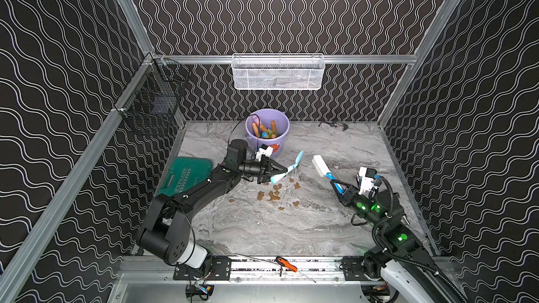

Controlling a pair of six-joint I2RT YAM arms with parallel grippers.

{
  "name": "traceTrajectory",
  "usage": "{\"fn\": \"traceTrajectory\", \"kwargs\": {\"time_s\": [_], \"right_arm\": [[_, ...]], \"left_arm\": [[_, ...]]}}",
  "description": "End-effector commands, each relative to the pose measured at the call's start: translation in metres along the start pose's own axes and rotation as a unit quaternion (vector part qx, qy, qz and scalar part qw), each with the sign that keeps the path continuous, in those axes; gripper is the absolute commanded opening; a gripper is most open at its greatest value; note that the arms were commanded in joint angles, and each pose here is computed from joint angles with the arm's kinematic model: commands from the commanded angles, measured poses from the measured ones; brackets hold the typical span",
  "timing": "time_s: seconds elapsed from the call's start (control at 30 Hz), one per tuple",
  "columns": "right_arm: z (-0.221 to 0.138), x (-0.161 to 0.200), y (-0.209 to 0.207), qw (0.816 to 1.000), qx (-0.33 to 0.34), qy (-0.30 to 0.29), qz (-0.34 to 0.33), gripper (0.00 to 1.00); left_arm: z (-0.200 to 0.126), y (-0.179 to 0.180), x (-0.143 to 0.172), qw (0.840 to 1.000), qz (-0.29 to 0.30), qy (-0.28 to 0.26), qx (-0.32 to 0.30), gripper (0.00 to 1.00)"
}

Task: Brush the soil off the hand trowel and place it into the bucket
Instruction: Brush off the soil from the hand trowel.

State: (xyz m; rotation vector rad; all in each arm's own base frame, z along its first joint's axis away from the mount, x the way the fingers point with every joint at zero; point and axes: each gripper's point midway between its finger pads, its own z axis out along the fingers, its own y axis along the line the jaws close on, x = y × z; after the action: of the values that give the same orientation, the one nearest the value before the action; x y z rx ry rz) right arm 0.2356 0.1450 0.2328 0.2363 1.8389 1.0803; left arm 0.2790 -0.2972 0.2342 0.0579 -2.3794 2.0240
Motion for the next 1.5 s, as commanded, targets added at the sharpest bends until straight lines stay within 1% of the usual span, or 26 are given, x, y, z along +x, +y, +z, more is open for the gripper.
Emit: {"fn": "traceTrajectory", "kwargs": {"time_s": [0.0,0.13,0.23,0.43,0.6,0.73,0.87,0.9,0.93,0.97,1.0,1.03,1.1,1.17,1.2,1.27,1.33,1.43,1.47], "right_arm": [[0.001,-0.011,0.028,0.998,-0.063,-0.016,-0.004,0.0],[0.004,-0.01,0.046,0.994,-0.107,-0.002,-0.008,0.0],[0.009,-0.006,0.05,0.992,-0.123,0.011,-0.004,0.0],[0.02,0.0,0.04,0.993,-0.117,0.018,0.006,0.0],[0.026,0.02,0.018,0.994,-0.094,0.044,0.026,0.0],[0.023,0.036,-0.008,0.997,-0.049,0.057,0.037,0.0],[0.019,0.032,-0.022,0.999,-0.013,0.036,0.037,0.0],[0.02,0.03,-0.026,0.999,0.0,0.031,0.038,0.0],[0.023,0.031,-0.034,0.998,0.026,0.039,0.035,0.0],[0.025,0.035,-0.042,0.996,0.057,0.058,0.028,0.0],[0.029,0.038,-0.047,0.995,0.073,0.072,0.022,0.0],[0.031,0.04,-0.047,0.994,0.072,0.078,0.023,0.0],[0.032,0.039,-0.041,0.996,0.052,0.072,0.03,0.0],[0.032,0.035,-0.04,0.997,0.049,0.061,0.028,0.0],[0.031,0.032,-0.04,0.997,0.053,0.056,0.024,0.0],[0.032,0.03,-0.039,0.997,0.057,0.058,0.017,0.0],[0.032,0.028,-0.033,0.996,0.057,0.067,0.011,0.0],[0.029,0.024,-0.03,0.996,0.06,0.066,0.003,0.0],[0.028,0.023,-0.028,0.996,0.056,0.063,0.002,0.0]], "left_arm": [[-0.001,-0.015,-0.003,0.999,0.017,-0.002,0.029,0.0],[-0.001,-0.016,-0.006,0.999,0.009,-0.01,0.042,0.0],[0.0,-0.016,-0.007,0.999,0.011,-0.011,0.039,0.0],[-0.002,-0.018,-0.006,0.999,0.014,-0.012,0.039,0.0],[-0.001,-0.019,-0.006,0.999,0.014,-0.011,0.044,0.0],[-0.001,-0.017,-0.006,0.999,0.012,-0.01,0.041,0.0],[-0.002,-0.007,-0.005,1.0,0.023,-0.01,0.011,0.0],[-0.003,-0.001,-0.005,1.0,0.027,-0.01,-0.009,0.0],[-0.004,0.005,-0.004,0.999,0.036,-0.008,-0.031,0.0],[-0.007,0.014,-0.003,0.996,0.052,-0.006,-0.07,0.0],[-0.012,0.025,-0.004,0.989,0.076,-0.009,-0.124,0.0],[-0.017,0.033,-0.004,0.98,0.1,-0.008,-0.169,0.0],[-0.031,0.05,-0.005,0.958,0.137,-0.005,-0.25,0.0],[-0.042,0.057,-0.007,0.941,0.16,-0.009,-0.297,0.0],[-0.047,0.06,-0.008,0.933,0.172,-0.013,-0.316,0.0],[-0.053,0.061,-0.011,0.923,0.185,-0.021,-0.336,0.0],[-0.056,0.059,-0.015,0.917,0.197,-0.031,-0.346,0.0],[-0.064,0.052,-0.025,0.902,0.213,-0.039,-0.373,0.0],[-0.067,0.048,-0.03,0.894,0.223,-0.045,-0.385,0.0]]}}
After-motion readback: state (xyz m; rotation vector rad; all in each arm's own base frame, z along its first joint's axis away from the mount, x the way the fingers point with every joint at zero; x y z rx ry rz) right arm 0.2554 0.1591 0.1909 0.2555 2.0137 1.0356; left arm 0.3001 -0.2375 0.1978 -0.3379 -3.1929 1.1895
